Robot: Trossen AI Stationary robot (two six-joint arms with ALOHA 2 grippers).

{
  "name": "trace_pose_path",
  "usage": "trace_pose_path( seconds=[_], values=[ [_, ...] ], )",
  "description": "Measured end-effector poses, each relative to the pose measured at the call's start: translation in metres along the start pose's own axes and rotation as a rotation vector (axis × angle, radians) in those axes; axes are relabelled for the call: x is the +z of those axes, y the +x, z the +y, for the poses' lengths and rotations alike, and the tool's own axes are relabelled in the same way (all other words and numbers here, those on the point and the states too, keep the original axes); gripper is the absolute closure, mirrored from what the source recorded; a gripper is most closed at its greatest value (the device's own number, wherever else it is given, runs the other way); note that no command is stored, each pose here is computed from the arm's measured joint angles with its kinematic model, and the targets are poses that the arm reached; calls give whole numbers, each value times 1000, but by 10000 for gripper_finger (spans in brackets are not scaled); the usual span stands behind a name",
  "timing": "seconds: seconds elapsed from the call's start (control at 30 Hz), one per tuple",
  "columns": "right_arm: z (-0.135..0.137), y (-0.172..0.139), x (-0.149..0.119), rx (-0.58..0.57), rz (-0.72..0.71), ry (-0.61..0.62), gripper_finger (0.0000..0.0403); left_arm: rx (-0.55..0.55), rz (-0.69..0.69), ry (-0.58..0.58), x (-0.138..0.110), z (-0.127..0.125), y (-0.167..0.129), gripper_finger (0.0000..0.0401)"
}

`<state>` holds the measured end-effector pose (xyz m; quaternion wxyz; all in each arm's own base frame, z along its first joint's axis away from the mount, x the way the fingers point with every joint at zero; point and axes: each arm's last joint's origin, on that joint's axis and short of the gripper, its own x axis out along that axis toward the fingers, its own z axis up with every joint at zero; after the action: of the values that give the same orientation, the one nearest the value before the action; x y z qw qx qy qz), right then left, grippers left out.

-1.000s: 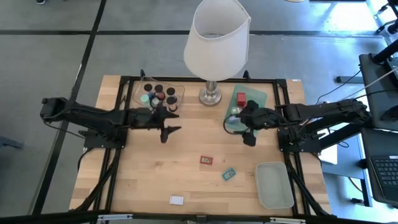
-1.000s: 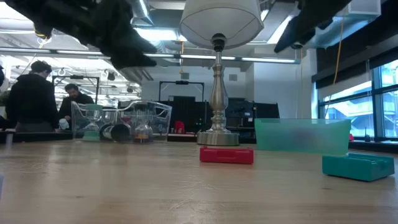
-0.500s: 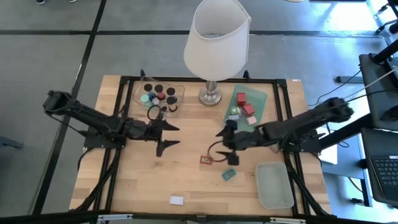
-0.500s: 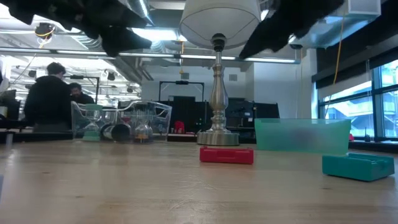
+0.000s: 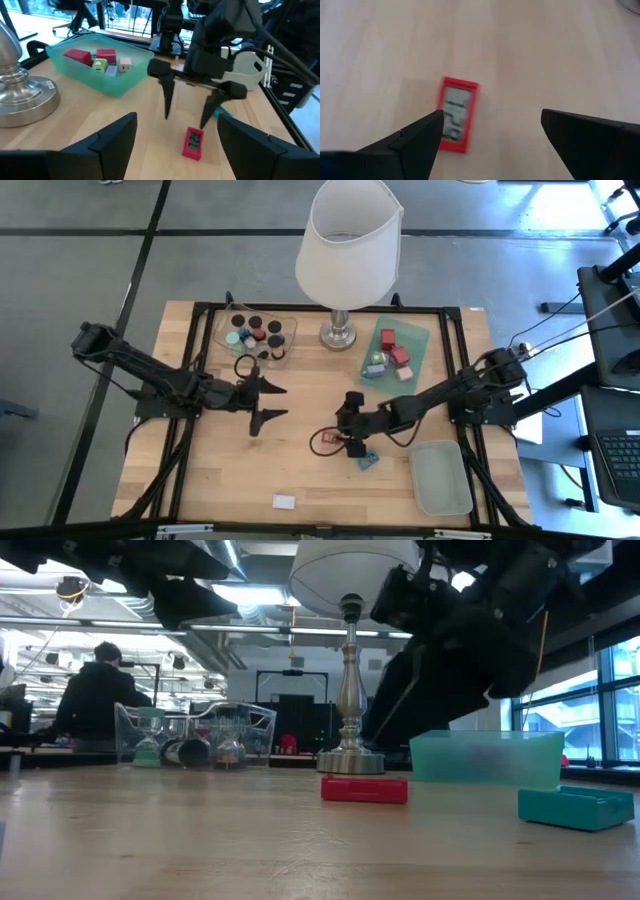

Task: Pick & Place Office items
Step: Put the red digital timer into the gray bin

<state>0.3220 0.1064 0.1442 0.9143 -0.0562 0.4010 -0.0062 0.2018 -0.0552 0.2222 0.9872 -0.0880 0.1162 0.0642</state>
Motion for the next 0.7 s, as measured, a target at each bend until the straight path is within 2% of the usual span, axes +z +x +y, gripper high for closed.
trace_pose_path(
  seconds=[0.17,0.23,0.47,0.7],
  values=[
    [12,9,2,125,-57,-18,64,20,-6,-32,-1,-2,-1,129],
    [17,11,2,140,-81,-8,64,31,-10,-41,-1,-3,-2,127],
    [25,24,-7,26,-92,17,64,55,-19,-38,-2,-6,-4,129],
    [30,39,-20,73,-34,118,64,43,-16,-17,-3,-10,-6,128]
  ],
)
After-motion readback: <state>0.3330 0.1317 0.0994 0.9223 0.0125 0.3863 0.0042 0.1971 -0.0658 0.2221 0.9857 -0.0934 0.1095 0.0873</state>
